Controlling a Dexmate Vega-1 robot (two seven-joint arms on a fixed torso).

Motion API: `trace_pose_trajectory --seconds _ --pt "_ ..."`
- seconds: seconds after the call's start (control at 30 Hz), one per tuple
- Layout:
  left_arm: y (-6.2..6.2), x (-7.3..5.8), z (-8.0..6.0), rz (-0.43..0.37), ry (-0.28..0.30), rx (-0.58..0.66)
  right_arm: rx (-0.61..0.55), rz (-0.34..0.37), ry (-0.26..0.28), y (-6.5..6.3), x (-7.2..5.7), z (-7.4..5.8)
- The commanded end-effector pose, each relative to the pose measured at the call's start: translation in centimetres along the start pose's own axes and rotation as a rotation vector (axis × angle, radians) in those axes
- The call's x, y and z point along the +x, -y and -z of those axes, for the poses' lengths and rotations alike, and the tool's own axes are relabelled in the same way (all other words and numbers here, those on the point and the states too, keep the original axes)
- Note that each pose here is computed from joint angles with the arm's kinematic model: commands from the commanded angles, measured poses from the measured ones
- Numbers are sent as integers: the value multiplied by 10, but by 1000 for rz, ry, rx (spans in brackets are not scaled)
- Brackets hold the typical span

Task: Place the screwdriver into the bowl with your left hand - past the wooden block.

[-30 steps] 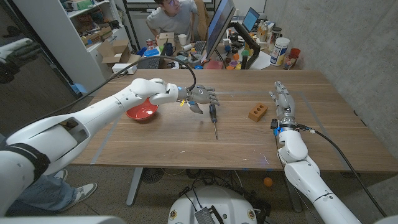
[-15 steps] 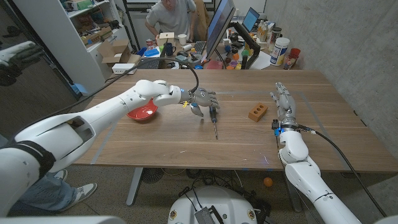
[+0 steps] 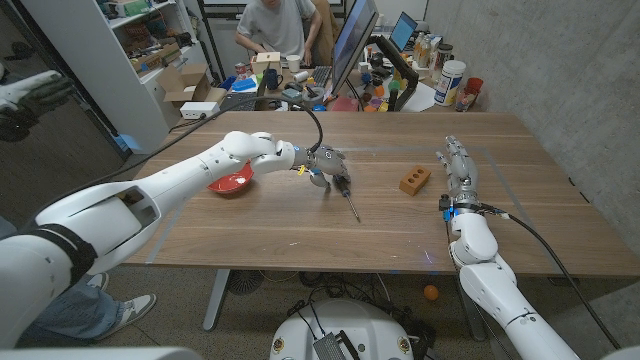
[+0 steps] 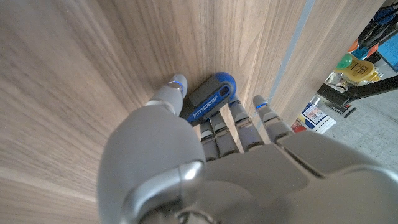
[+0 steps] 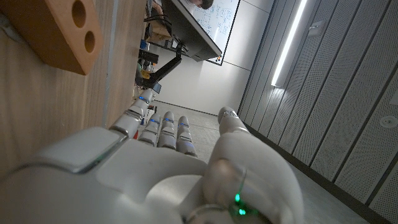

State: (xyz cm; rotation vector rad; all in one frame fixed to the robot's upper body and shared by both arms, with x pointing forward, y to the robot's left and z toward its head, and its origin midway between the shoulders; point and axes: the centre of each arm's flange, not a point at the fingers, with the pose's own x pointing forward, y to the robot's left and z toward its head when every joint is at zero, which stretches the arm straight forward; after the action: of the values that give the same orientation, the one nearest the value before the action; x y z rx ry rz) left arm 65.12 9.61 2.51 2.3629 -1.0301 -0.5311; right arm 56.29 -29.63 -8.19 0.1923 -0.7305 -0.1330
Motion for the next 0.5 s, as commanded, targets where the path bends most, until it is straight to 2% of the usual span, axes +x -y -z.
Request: trace_pose_trajectory --seconds 0.03,0.5 --pt "2 8 -2 0 -8 -36 8 10 -5 7 0 5" --pt "1 8 -3 -81 -68 -58 13 -2 -13 7 3 7"
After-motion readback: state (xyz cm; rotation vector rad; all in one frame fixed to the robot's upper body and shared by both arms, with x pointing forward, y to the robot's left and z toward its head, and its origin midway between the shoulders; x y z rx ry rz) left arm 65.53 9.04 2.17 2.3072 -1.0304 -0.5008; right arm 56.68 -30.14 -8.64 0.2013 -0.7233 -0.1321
